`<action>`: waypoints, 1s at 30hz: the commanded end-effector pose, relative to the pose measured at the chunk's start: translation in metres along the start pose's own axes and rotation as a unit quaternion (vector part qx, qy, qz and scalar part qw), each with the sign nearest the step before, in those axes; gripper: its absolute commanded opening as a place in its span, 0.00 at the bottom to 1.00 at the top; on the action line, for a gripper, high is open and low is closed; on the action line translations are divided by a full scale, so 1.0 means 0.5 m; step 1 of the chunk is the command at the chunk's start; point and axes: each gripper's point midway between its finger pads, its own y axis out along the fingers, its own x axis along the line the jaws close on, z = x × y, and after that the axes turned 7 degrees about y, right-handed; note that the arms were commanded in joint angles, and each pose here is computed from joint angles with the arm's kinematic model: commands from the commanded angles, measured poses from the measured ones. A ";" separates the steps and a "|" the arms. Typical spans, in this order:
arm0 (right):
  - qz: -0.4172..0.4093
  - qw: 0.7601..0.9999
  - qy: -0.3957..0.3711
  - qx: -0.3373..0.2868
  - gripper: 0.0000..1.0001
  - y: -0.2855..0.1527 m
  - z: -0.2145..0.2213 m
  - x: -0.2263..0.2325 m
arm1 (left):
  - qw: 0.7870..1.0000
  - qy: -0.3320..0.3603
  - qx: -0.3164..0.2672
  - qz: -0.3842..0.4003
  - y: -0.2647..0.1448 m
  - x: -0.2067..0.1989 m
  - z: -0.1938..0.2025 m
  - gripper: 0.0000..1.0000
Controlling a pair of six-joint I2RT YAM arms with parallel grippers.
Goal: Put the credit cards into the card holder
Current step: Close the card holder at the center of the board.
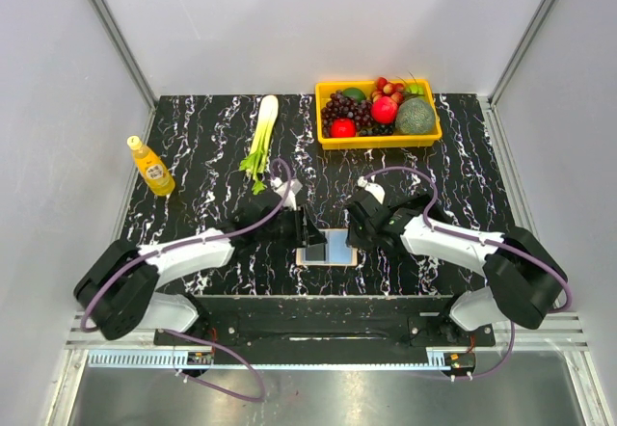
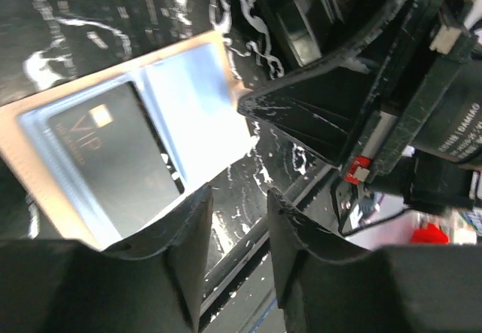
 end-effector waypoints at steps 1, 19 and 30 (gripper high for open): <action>-0.076 0.997 0.003 -0.010 0.00 -0.023 -0.020 0.076 | 0.991 0.031 -0.028 -0.125 -0.057 0.065 -0.025 0.51; -0.079 0.984 -0.134 0.083 0.00 -0.026 0.135 0.105 | 0.966 -0.061 -0.034 -0.248 -0.200 0.213 0.134 0.99; -0.076 0.989 -0.100 0.083 0.14 -0.099 0.177 0.043 | 0.975 -0.070 -0.055 -0.206 -0.201 0.181 0.127 0.99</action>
